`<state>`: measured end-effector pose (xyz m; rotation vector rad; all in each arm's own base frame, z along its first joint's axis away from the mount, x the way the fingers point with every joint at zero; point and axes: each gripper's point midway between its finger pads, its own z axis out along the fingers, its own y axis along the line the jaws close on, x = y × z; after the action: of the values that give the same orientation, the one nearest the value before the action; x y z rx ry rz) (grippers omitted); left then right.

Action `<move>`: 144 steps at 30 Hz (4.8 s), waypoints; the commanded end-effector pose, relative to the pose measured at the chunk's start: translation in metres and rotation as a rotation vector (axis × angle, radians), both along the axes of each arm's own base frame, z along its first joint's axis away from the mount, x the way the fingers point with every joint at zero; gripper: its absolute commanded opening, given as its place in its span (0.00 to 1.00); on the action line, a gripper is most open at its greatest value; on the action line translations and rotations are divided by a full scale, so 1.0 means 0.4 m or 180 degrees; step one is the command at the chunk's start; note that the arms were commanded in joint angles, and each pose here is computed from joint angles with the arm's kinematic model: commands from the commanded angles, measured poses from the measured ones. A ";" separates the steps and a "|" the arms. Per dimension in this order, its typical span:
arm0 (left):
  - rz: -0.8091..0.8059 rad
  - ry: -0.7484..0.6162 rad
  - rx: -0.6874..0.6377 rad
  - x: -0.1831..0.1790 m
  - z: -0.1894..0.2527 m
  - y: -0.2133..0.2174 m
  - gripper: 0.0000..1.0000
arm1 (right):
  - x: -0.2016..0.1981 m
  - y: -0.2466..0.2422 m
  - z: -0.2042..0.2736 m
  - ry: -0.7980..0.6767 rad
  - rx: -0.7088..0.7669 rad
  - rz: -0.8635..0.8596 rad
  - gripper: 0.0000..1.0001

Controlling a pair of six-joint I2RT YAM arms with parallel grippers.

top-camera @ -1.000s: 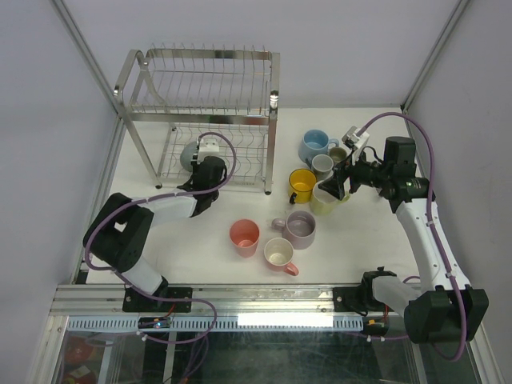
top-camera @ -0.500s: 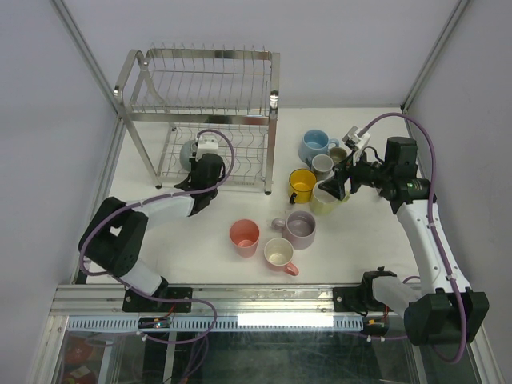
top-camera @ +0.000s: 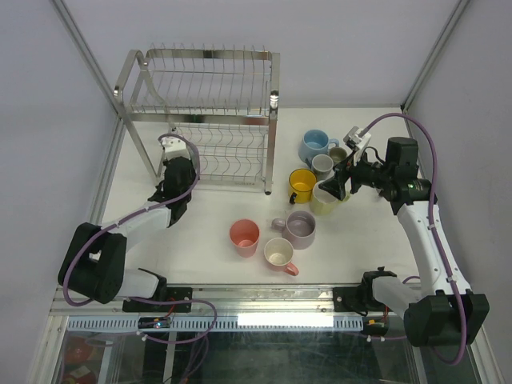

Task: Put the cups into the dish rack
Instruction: Turn the cup upside down in the dish rack.

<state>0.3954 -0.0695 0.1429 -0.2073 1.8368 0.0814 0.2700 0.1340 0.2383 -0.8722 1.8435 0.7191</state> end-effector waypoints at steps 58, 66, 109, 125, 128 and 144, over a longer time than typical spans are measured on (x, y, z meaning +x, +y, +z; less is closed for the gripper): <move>0.0123 0.0191 0.0261 0.052 -0.043 -0.031 0.41 | -0.003 0.003 0.048 -0.0246 0.0080 0.0065 0.79; 0.0060 0.0191 0.0300 0.070 -0.048 -0.045 0.18 | -0.002 0.003 0.048 -0.0251 0.0079 0.0067 0.79; 0.0198 -0.1034 0.0204 0.355 0.131 0.041 0.00 | 0.004 0.000 0.035 -0.0207 0.0055 0.0056 0.79; 0.0264 -0.0700 0.0276 0.439 0.069 0.102 0.01 | 0.005 0.000 0.035 -0.0210 0.0055 0.0048 0.79; 0.0289 -0.0704 0.0274 0.442 0.075 0.105 0.07 | 0.004 0.000 0.036 -0.0212 0.0056 0.0052 0.79; 0.0152 -0.0773 -0.0033 0.355 0.128 0.087 0.54 | 0.001 0.001 0.040 -0.0247 0.0068 0.0057 0.79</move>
<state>0.5416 -0.0315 0.1295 -0.2069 1.7425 0.1896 0.2677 0.1340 0.2409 -0.8732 1.8293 0.7307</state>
